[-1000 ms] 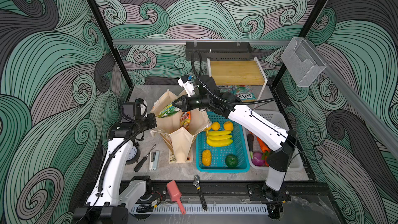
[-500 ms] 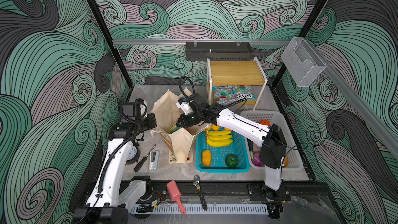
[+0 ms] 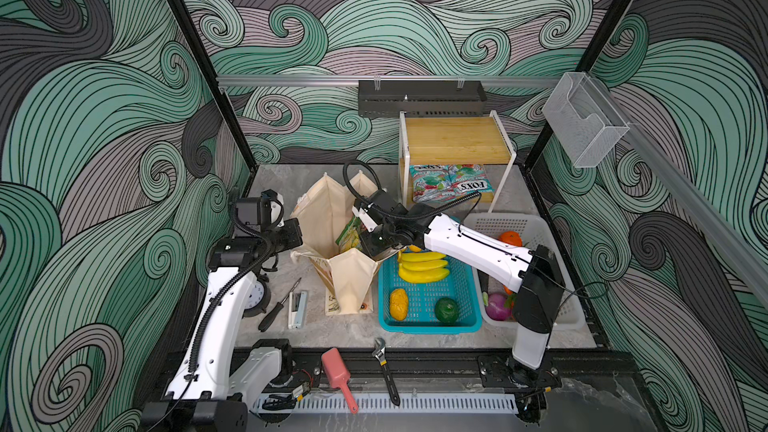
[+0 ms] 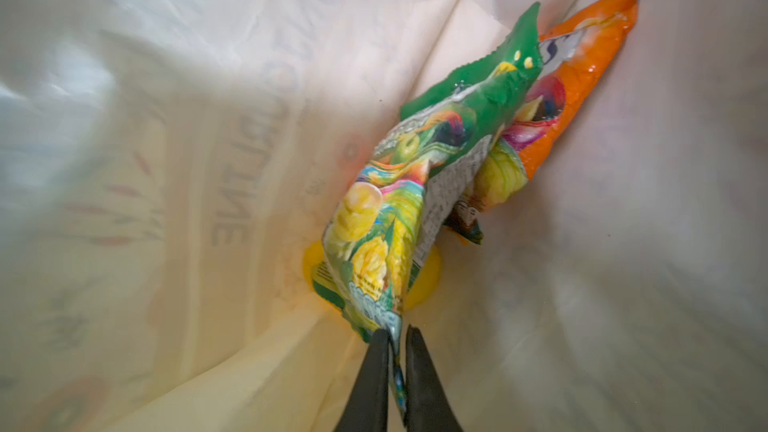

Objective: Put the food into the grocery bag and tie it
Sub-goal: 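Open the right gripper to release the green candy bag in the tote, then move the right gripper out of the tote toward the white vegetable basket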

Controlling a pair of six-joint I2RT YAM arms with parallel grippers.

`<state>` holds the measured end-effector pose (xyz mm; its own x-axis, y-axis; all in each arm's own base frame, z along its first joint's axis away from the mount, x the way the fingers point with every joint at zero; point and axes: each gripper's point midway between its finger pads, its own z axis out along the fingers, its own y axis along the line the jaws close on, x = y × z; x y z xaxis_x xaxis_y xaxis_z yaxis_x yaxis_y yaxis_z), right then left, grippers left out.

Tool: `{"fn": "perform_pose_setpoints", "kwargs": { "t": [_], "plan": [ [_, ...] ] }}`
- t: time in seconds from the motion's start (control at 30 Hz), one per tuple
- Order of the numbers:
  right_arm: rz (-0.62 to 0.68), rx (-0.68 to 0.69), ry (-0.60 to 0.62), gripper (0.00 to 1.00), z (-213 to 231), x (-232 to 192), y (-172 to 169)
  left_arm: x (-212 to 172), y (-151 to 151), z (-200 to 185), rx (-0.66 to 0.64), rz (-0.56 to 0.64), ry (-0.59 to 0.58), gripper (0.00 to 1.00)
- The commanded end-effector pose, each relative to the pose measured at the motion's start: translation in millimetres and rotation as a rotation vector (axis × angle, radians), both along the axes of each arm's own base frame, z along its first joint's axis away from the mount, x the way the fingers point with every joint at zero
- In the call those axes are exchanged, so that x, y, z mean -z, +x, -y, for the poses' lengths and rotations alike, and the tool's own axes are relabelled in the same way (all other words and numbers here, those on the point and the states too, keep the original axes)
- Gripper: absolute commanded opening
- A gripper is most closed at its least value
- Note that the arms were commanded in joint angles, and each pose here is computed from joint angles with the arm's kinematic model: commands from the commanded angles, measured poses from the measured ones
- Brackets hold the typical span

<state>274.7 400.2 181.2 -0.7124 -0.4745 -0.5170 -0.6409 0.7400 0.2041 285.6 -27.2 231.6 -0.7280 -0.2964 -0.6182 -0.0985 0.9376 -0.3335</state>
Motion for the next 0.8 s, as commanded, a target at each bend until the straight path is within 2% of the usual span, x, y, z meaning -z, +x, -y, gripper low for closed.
{"fn": "perform_pose_setpoints", "kwargs": {
  "t": [0.0, 0.1, 0.2, 0.27, 0.3, 0.53, 0.67, 0.77],
  "plan": [
    [0.067, 0.025, -0.127, 0.28, 15.6, 4.3, 6.3, -5.9, 1.8, 0.5, 0.004, 0.026, -0.007, 0.0],
    [0.096, 0.022, -0.125, 0.46, 12.6, -3.8, 5.5, -6.2, 1.9, 0.6, 0.004, 0.03, -0.008, 0.0],
    [0.142, 0.019, -0.102, 0.71, 9.7, -20.8, 3.4, -4.6, 2.1, -0.3, 0.002, 0.022, -0.003, 0.0],
    [0.193, 0.033, -0.084, 0.96, 10.8, -35.5, 3.6, -4.7, 2.1, 0.2, 0.003, 0.023, -0.006, 0.0],
    [0.206, 0.036, -0.068, 0.99, 11.3, -41.7, 2.6, -4.5, 2.4, 0.3, 0.003, 0.023, -0.006, 0.0],
    [0.319, 0.077, 0.104, 1.0, 26.9, -96.3, -4.7, -5.1, 2.0, 0.6, 0.004, 0.026, -0.008, 0.0],
    [0.402, 0.143, 0.193, 1.0, 54.0, -135.1, -10.4, -6.8, 1.7, 1.2, 0.005, 0.033, -0.012, 0.0],
    [0.501, 0.1, 0.26, 1.0, 76.9, -157.5, -24.8, -6.8, 1.8, 0.0, 0.002, 0.032, -0.005, 0.0]
  ]
}}
